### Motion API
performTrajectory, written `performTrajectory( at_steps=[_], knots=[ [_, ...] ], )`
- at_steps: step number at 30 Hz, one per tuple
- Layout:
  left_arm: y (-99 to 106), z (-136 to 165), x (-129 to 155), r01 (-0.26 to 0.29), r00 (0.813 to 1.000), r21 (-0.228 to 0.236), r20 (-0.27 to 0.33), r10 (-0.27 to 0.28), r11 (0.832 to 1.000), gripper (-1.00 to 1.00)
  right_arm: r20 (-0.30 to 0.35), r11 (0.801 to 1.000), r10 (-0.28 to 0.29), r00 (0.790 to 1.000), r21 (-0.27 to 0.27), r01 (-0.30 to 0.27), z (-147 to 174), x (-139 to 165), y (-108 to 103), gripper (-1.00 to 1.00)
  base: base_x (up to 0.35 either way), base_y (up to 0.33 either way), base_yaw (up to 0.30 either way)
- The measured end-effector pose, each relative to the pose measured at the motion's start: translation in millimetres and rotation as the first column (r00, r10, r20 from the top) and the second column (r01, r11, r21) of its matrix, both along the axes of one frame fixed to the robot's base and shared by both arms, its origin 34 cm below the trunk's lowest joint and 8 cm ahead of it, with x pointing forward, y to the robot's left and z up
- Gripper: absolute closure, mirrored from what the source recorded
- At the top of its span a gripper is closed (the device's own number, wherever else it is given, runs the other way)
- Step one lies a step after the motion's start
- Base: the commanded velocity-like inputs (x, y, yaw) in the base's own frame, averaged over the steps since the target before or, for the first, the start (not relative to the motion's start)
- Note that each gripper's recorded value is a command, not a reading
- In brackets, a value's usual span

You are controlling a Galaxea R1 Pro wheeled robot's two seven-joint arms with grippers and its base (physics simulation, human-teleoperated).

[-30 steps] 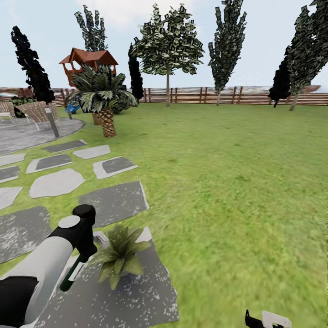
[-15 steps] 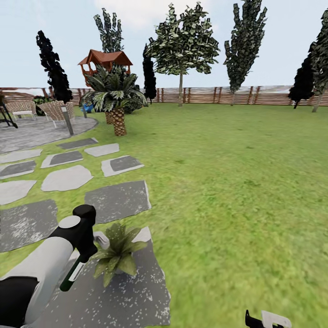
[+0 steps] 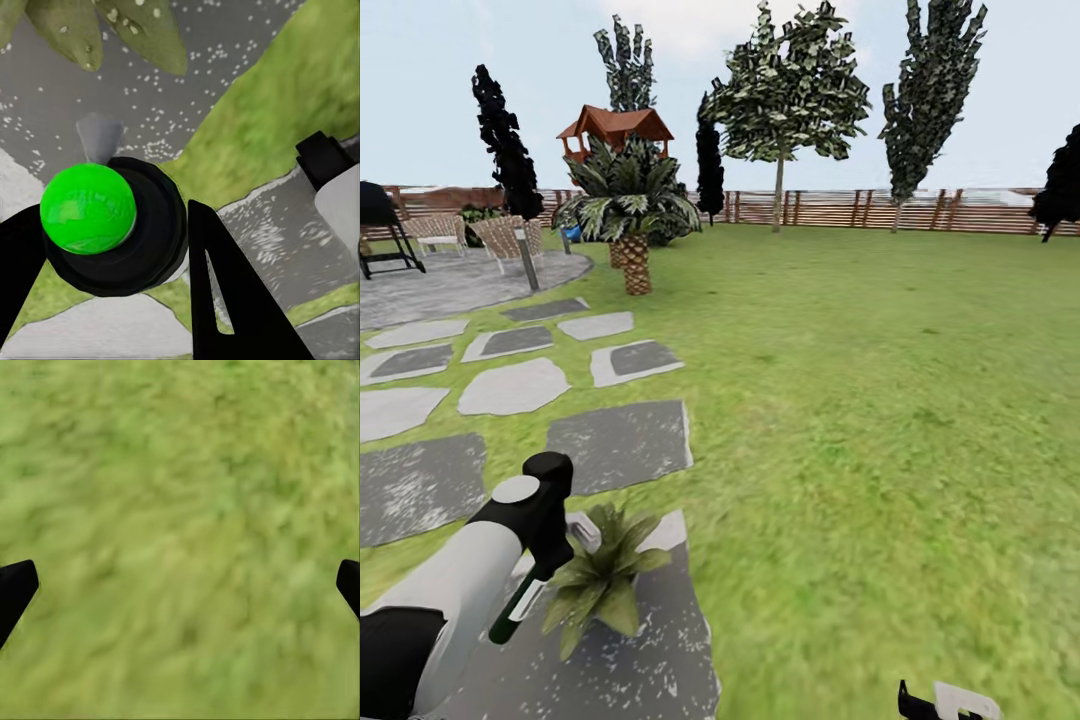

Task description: Pick up the pesticide atomizer in the garden and spray insectifuge to fully cover both potted plants in the garden.

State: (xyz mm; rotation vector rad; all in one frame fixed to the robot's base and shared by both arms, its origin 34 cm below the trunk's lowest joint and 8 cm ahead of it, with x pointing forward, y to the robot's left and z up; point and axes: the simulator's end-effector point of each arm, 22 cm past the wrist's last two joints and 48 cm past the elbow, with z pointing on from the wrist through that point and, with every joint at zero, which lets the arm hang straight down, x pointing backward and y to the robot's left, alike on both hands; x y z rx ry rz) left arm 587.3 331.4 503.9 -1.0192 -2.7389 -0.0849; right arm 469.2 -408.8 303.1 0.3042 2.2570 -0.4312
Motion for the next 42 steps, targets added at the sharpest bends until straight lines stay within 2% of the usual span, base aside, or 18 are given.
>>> performTrajectory(
  at_steps=[6, 16, 29, 38, 42],
  knots=[
    [0.2, -3.6, -3.9, 0.023, 1.000, 0.022, -0.013, -0.022, 0.999, 1.00, 0.000, 1.000, -0.001, 1.000, 0.000, 0.001, -0.2, -0.1, 0.0, -1.00, 0.169, -0.095, 0.277],
    [-20.2, -6.7, -3.8, 0.046, 0.999, 0.002, -0.016, -0.046, 0.999, 1.00, -0.001, 1.000, -0.001, 1.000, 0.000, 0.001, -0.3, -0.2, -0.1, -1.00, 0.018, -0.014, 0.185],
    [-20.0, -6.2, -3.1, 0.043, 0.999, 0.006, -0.015, -0.043, 0.999, 1.00, -0.001, 1.000, 0.000, 1.000, -0.002, 0.000, 0.0, -0.1, -1.3, -1.00, -0.028, -0.250, 0.003],
    [-20.0, -6.0, -2.8, 0.043, 0.999, 0.006, -0.014, -0.043, 0.999, 1.00, -0.001, 1.000, 0.000, 1.000, -0.002, 0.000, -0.1, -0.1, -1.2, -1.00, -0.159, -0.245, 0.185],
    [-20.2, -3.6, -0.6, 0.041, 0.999, 0.005, -0.008, -0.041, 0.999, 1.00, 0.000, 1.000, 0.000, 1.000, -0.002, 0.000, 0.2, -0.1, -1.3, -1.00, 0.061, -0.243, 0.017]
  ],
)
